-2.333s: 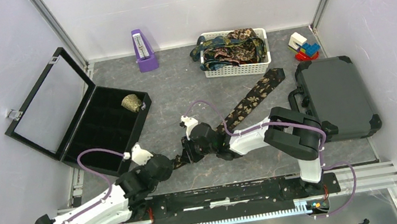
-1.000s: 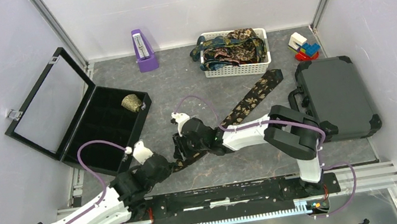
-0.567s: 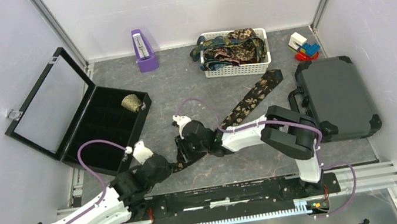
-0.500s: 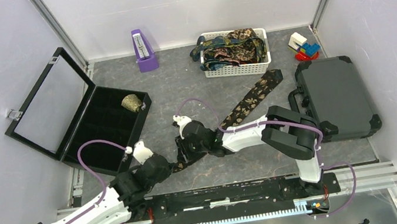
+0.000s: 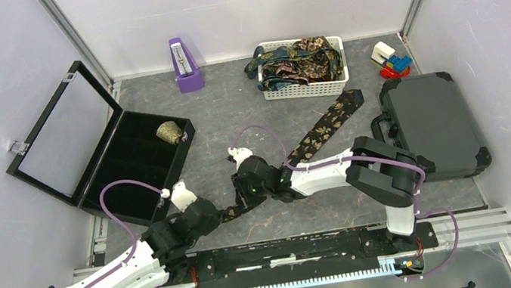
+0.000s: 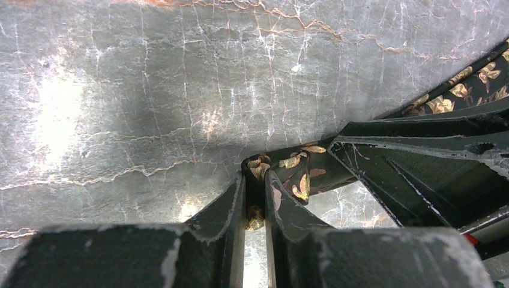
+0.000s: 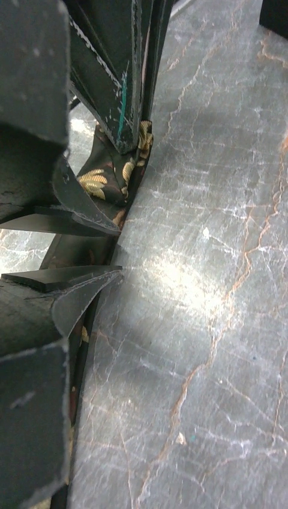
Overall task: Roll the ties
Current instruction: Roll the tie at the center of the board.
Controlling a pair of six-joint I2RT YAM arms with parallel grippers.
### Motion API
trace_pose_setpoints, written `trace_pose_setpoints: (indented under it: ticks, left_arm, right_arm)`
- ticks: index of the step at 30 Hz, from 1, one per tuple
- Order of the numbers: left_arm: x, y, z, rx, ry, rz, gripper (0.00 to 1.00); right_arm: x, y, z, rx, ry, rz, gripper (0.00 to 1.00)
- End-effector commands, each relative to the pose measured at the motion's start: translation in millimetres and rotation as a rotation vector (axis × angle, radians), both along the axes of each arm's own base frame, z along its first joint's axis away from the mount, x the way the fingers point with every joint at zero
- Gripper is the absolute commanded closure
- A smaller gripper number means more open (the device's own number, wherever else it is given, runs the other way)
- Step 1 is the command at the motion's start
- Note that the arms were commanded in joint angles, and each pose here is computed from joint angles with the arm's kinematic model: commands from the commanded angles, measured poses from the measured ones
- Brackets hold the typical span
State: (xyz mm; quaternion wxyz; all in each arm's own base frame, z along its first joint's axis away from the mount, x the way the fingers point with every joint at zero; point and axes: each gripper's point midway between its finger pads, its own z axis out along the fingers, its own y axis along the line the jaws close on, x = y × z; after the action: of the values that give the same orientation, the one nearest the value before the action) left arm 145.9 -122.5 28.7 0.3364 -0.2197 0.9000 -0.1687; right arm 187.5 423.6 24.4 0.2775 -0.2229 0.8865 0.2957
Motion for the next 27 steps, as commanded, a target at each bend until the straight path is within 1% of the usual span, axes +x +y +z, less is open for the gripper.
trace_pose_setpoints:
  ticks: [1, 4, 7, 11, 17, 20, 24, 27]
  left_arm:
    - [7, 4, 10, 0.030, -0.042, 0.009, 0.98]
    - [7, 4, 10, 0.030, -0.042, 0.008, 0.98]
    - [8, 4, 11, 0.030, -0.044, 0.011, 0.98]
    - [9, 5, 12, 0.029, -0.050, 0.016, 0.98]
    - [9, 5, 13, 0.032, -0.050, 0.021, 0.98]
    - [9, 4, 14, 0.030, -0.051, 0.019, 0.98]
    - [9, 5, 15, 0.035, -0.048, 0.018, 0.98]
    - [9, 7, 16, 0.043, -0.047, 0.021, 0.98]
  right_arm:
    - [21, 3, 28, -0.002, -0.087, -0.037, 0.69]
    - [37, -3, 33, -0.036, -0.114, -0.068, 0.69]
    - [47, -17, 24, -0.073, -0.110, -0.096, 0.69]
    - [44, -34, 6, -0.119, -0.085, -0.103, 0.70]
    - [31, -53, -4, -0.161, -0.054, -0.099, 0.70]
    - [29, -53, 3, -0.142, -0.056, -0.089, 0.70]
    - [26, -40, 22, -0.093, -0.062, -0.051, 0.70]
    - [25, -33, 35, -0.085, -0.079, -0.038, 0.71]
